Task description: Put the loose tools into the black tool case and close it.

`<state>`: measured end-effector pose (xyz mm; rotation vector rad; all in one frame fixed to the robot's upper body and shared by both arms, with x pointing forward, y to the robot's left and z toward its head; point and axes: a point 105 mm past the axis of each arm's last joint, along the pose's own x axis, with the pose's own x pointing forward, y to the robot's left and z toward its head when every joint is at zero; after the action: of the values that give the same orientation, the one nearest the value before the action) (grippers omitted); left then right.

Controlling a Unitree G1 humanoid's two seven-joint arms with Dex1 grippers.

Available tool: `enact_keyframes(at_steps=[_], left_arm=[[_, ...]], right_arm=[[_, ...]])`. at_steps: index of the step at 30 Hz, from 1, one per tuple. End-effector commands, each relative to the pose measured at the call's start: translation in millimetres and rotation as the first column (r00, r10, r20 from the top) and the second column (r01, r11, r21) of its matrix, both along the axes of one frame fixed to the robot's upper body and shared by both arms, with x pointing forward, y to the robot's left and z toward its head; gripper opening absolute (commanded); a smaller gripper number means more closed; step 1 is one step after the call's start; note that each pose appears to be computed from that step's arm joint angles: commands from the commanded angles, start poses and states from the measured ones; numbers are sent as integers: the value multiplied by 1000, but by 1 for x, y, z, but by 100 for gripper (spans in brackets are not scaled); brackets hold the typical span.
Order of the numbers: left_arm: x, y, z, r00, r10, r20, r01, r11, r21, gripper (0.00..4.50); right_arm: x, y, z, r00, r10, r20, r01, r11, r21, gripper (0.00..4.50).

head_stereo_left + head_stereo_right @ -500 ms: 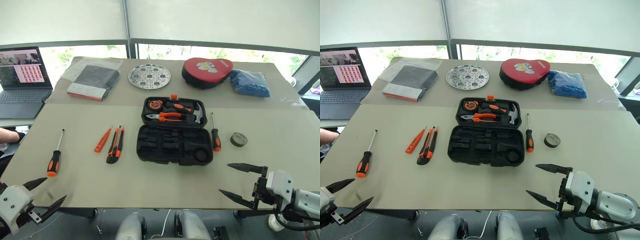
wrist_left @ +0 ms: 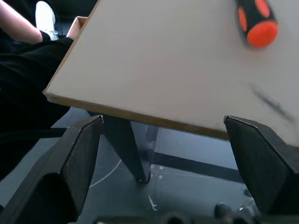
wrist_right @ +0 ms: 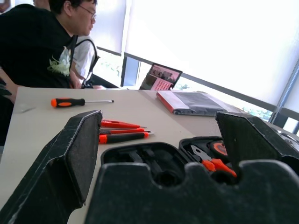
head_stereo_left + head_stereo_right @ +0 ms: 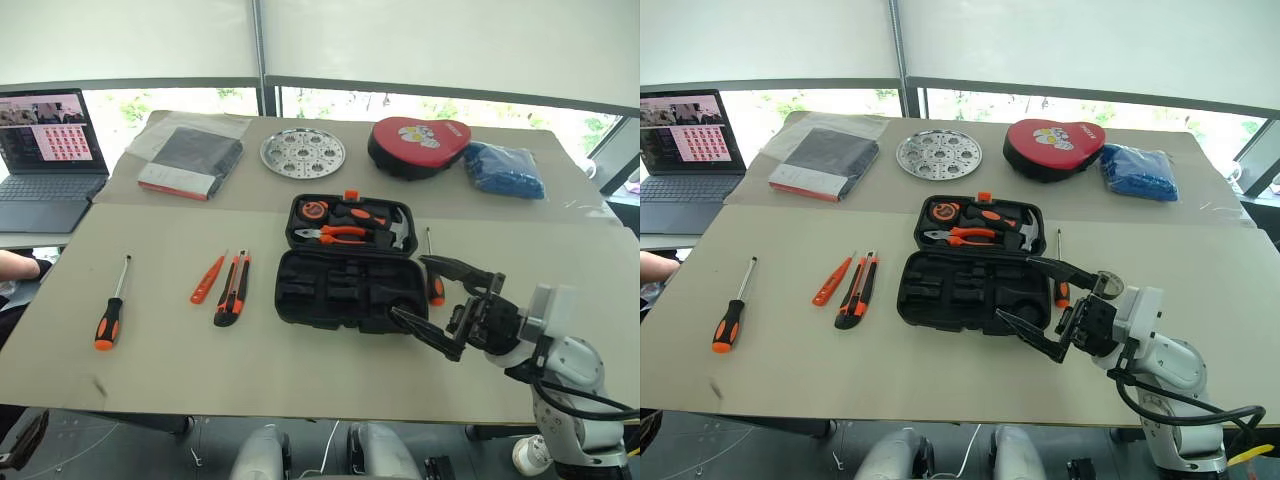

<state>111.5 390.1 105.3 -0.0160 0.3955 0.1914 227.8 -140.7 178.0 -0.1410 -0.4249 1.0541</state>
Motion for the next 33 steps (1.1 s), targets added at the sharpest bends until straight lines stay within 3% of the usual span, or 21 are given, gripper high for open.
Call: enact_keyframes(at_steps=[1, 7, 12, 13, 18, 22, 25, 27, 29, 31, 33], left_arm=[[42, -13, 26, 999, -47, -7, 46, 998, -44, 447], [98, -24, 22, 985, -53, -163, 41, 996, -75, 447], [119, -26, 7, 962, -48, -267, 34, 998, -57, 447], [119, -26, 4, 955, -50, -293, 36, 998, -53, 394], [110, -24, -4, 921, -56, -385, 43, 998, -41, 230], [119, -17, 11, 945, -68, -318, 70, 998, -6, 87], [151, -36, 45, 967, -234, -105, 241, 969, 61, 87], [172, -77, 84, 861, -503, 72, 483, 855, 192, 87], [174, -120, 107, 661, -737, 141, 675, 667, 315, 87], [174, -145, 114, 508, -853, 122, 756, 509, 412, 87], [194, -178, 110, 365, -930, 45, 820, 344, 458, 87]], right_arm=[[-4, -2, 1, 999, 15, 42, -14, 1000, -19, 450], [-1, 1, -5, 999, 30, 36, -29, 999, -32, 450], [-2, -1, -10, 999, 29, 32, -27, 999, -42, 450], [-2, -2, -11, 999, 24, 33, -22, 999, -44, 450], [-4, -11, -12, 999, -11, 44, 14, 999, -51, 450], [-5, -16, -13, 998, -37, 44, 39, 998, -55, 450], [-5, -23, -14, 996, -78, 45, 81, 995, -60, 450], [-2, -34, -12, 989, -141, 50, 144, 988, -62, 450], [2, -44, -9, 979, -196, 50, 199, 978, -61, 450], [4, -52, -8, 972, -228, 47, 231, 970, -73, 450], [9, -65, -9, 959, -281, 22, 282, 955, -90, 450]])
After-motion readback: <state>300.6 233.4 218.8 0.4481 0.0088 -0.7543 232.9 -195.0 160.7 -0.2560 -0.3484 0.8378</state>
